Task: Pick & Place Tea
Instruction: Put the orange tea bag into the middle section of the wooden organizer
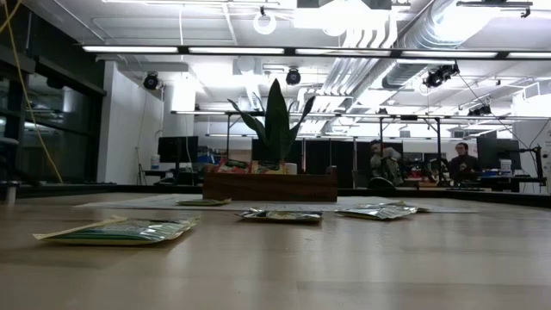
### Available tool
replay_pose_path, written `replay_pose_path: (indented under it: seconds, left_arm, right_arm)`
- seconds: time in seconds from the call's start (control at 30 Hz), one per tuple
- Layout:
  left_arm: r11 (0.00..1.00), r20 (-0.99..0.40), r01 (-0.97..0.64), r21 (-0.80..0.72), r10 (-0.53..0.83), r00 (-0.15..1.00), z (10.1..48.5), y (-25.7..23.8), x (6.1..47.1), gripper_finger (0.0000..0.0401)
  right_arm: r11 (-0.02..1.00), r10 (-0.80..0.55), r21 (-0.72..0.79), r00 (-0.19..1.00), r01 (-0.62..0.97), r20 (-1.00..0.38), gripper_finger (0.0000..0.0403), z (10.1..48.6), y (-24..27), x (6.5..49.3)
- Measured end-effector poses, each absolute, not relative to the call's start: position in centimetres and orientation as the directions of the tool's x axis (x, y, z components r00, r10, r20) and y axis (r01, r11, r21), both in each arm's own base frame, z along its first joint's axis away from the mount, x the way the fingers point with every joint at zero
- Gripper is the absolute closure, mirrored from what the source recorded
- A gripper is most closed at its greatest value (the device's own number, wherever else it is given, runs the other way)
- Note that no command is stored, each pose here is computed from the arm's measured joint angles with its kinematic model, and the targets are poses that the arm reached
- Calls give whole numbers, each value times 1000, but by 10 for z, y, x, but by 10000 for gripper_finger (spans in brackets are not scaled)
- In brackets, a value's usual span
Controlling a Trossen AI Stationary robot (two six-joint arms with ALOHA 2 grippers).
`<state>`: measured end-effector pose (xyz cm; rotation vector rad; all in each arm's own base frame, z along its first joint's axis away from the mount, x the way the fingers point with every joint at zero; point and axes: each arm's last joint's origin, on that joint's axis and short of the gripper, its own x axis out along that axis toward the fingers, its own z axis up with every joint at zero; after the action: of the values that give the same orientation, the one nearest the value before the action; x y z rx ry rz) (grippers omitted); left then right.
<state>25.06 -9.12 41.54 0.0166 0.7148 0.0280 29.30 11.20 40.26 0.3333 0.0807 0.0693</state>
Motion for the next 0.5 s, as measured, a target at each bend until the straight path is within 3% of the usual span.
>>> replay_pose_path:
  seconds: [0.27, 0.5]
  left_arm:
    - [991, -789, 22, 136, 95, 608, 411, -93, 283, 401]
    - [981, -788, 8, 191, 149, 597, 410, -98, 306, 401]
  right_arm:
    - [938, 139, 340, 969, -63, -204, 269, 383, 88, 311]
    - [953, 111, 302, 959, -28, -261, 269, 377, 80, 312]
